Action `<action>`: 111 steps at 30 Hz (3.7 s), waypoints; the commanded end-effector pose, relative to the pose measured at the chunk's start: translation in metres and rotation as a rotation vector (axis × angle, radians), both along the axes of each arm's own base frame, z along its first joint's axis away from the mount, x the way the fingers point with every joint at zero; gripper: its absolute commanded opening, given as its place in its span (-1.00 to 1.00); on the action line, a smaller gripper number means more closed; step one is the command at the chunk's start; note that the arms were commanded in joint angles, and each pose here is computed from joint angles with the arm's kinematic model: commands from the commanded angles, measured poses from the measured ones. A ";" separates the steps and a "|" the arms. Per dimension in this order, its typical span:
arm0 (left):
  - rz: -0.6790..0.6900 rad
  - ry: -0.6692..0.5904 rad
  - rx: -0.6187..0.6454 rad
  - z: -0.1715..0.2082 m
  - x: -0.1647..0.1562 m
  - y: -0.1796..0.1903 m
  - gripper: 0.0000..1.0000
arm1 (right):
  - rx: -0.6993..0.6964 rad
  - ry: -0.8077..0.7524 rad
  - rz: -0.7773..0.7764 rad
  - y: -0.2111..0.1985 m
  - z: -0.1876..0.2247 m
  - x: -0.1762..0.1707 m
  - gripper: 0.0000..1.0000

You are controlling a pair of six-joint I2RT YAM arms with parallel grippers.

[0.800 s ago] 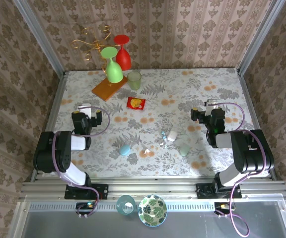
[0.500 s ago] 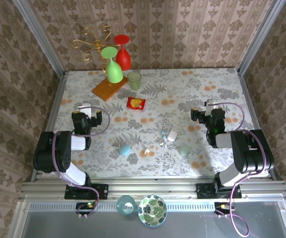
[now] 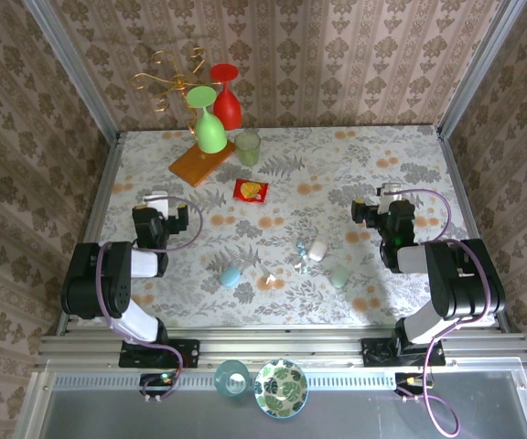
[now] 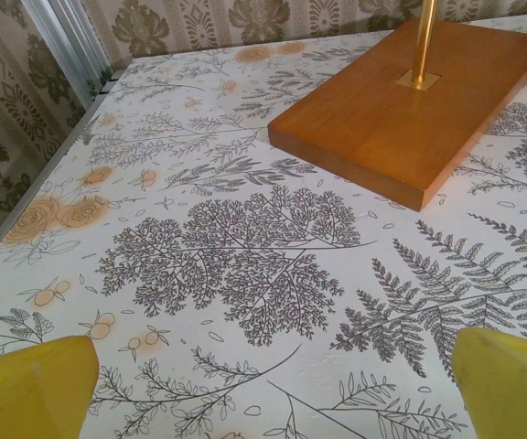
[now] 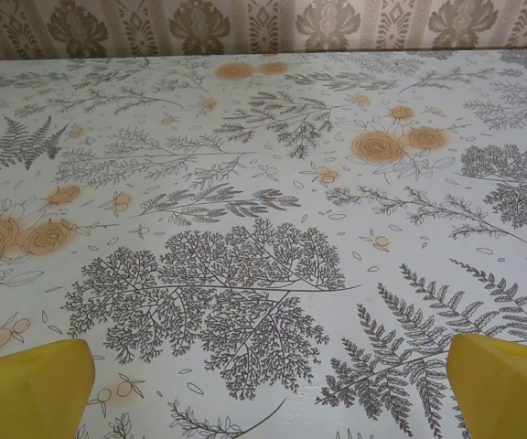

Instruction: Insert the wireless bluetooth earbuds into the charging case

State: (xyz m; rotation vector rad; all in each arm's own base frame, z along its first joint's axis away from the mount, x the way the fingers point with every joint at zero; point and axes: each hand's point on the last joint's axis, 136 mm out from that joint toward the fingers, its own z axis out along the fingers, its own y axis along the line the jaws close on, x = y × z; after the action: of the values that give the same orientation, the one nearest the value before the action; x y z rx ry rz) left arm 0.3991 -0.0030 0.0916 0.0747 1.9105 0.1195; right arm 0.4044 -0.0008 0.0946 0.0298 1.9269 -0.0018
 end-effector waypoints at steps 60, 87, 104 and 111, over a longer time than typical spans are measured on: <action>-0.596 -0.039 -0.082 0.082 -0.105 -0.199 1.00 | -0.067 0.887 0.513 0.203 -0.067 -0.106 0.83; -0.608 -0.030 -0.094 0.079 -0.097 -0.208 1.00 | -0.045 0.871 0.309 0.187 -0.072 -0.116 0.48; -0.589 0.166 -0.222 0.077 -0.083 -0.230 1.00 | -0.034 0.612 0.459 0.204 -0.021 -0.101 0.25; -0.795 0.396 -0.483 0.097 -0.104 -0.280 1.00 | -0.030 0.232 0.616 0.221 0.054 -0.097 0.19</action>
State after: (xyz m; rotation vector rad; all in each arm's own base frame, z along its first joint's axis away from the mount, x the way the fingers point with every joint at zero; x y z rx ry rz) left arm 0.3176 -0.2622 0.1834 0.5272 2.0166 -0.6903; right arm 0.2998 0.2061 0.1117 -0.5293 2.3035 0.3576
